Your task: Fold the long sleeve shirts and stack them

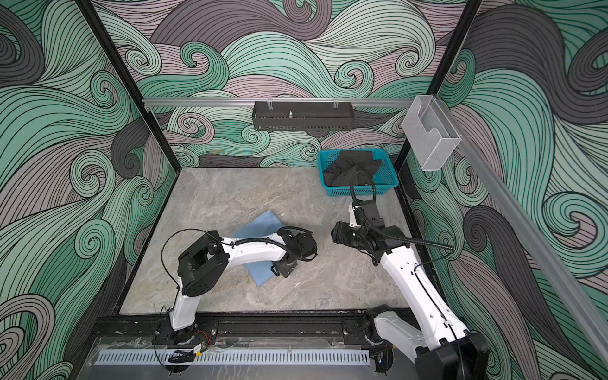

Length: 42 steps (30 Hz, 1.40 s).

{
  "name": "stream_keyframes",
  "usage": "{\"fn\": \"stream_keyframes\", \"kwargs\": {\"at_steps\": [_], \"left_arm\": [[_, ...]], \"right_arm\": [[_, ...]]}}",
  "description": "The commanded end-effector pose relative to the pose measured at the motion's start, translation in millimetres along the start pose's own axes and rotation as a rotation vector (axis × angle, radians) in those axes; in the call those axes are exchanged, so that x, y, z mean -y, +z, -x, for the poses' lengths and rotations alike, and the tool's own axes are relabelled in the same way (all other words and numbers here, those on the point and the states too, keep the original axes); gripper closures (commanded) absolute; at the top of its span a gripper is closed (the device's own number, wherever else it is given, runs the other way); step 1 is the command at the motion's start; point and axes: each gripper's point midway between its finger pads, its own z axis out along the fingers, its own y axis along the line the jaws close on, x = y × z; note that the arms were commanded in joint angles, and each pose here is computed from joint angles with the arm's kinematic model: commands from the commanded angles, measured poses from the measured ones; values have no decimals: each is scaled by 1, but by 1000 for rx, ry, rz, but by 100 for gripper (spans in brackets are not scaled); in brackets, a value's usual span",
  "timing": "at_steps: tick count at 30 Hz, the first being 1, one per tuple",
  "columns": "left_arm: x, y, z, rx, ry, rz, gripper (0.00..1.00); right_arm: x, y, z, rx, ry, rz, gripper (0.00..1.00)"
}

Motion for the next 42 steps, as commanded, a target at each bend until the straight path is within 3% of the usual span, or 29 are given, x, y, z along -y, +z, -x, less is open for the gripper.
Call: {"fn": "stream_keyframes", "kwargs": {"at_steps": [1, 5, 8, 9, 11, 12, 19, 23, 28, 31, 35, 42], "left_arm": [[-2, 37, -21, -123, 89, 58, 18], [7, 51, -28, -187, 139, 1, 33], [19, 63, -37, -271, 144, -94, 57], [22, 66, -39, -294, 140, -117, 73], [25, 68, -39, -299, 138, -137, 94], [25, 67, -39, -298, 137, -140, 96], [17, 45, -22, -216, 114, -173, 100], [14, -3, -1, -88, 87, -302, 100], [35, -86, 14, 25, 116, -663, 100], [56, -136, 14, 44, 134, -963, 100], [62, -187, 22, 53, 77, -1349, 100], [21, -219, 56, 190, -112, -1666, 100]], "right_arm": [[1, -2, -3, -7, -5, 8, 36], [2, -2, -1, 1, -1, 12, 35], [2, -1, 0, 1, 1, 16, 35], [3, -1, 0, 0, 2, 17, 35], [3, 0, 0, -5, 3, 20, 35], [3, 0, 0, -5, 2, 22, 35], [5, 2, 3, -6, 9, 28, 35], [5, -1, 7, 3, 16, 38, 34], [5, -6, 15, 20, 31, 52, 34], [5, -9, 20, 31, 37, 58, 34], [5, -15, 26, 46, 42, 62, 34], [4, -21, 32, 57, 44, 68, 34]]}}
